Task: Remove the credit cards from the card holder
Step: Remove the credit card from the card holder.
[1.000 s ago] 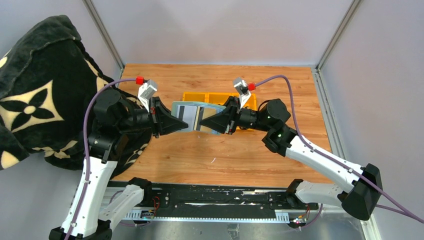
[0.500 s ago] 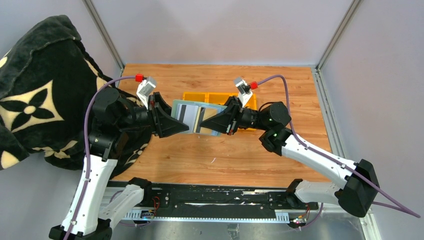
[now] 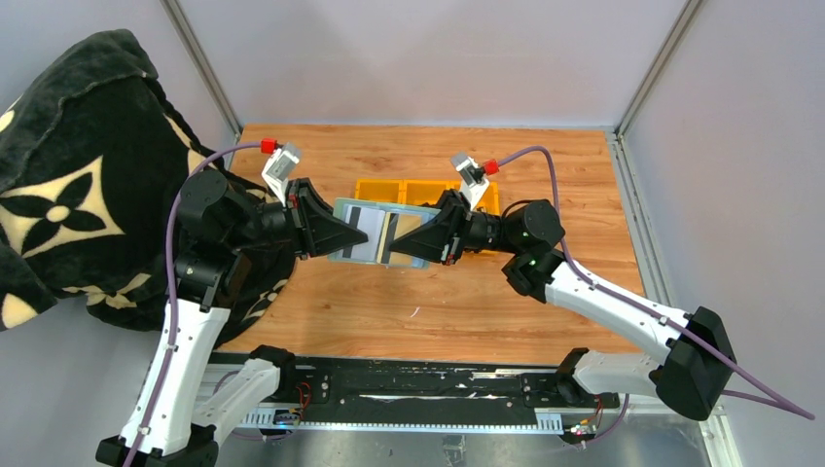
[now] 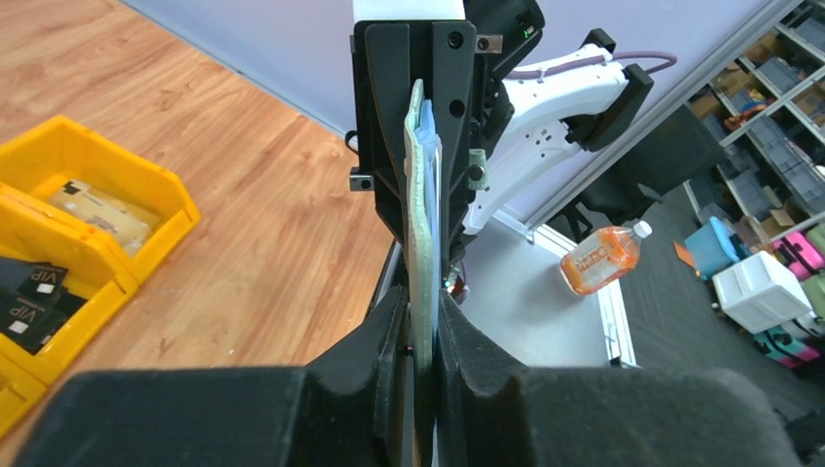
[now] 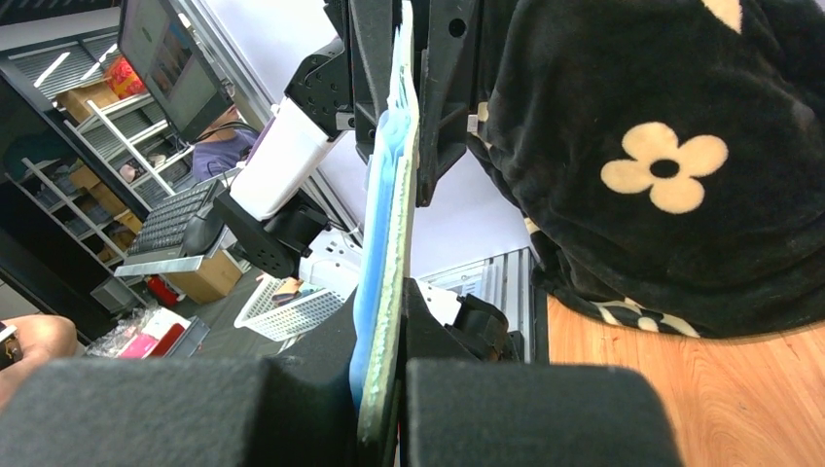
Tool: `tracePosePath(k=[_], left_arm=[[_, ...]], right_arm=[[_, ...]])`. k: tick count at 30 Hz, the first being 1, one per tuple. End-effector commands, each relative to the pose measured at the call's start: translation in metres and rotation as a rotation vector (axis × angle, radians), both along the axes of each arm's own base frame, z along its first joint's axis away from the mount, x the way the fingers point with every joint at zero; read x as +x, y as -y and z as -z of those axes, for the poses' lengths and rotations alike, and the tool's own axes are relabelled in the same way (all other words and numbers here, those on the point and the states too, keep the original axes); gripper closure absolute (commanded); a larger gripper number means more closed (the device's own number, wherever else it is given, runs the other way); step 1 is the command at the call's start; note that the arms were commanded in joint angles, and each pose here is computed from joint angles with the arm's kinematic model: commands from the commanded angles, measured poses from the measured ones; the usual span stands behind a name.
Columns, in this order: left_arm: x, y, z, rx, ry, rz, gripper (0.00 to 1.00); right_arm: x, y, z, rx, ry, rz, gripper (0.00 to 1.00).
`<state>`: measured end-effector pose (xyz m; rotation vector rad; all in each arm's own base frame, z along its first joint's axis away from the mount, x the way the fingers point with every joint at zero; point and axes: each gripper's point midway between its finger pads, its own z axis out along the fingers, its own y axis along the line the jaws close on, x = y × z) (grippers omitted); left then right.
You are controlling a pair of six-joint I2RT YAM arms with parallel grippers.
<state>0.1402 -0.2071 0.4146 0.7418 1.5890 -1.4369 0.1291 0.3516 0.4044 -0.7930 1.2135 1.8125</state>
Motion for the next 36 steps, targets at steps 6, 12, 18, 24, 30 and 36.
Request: tracePosePath(k=[6,12,18,24,30,36], left_arm=[[0.004,0.001,-0.001,-0.011,-0.022,-0.006,0.94],[0.011,-0.002,0.008,0.034,-0.005,-0.058,1.00],[0.045,-0.020,0.040,0.190,0.009,-0.267,1.00],[0.061,-0.026,0.062,0.251,-0.017,-0.333,1.00],[0.053,-0.017,0.057,0.211,-0.041,-0.257,1.00],[0.027,-0.006,0.038,0.124,-0.032,-0.116,1.00]], right_arm=[[0.006,0.009,0.000,0.016,0.013,0.028,0.93],[0.070,0.032,0.028,-0.083,-0.124,0.326,0.55],[0.081,0.058,0.020,-0.081,-0.074,0.515,0.38],[0.057,0.050,-0.007,-0.027,-0.070,0.411,0.39],[0.026,0.009,-0.004,-0.017,-0.107,0.143,0.42],[0.024,-0.016,0.012,-0.024,-0.184,0.040,0.43]])
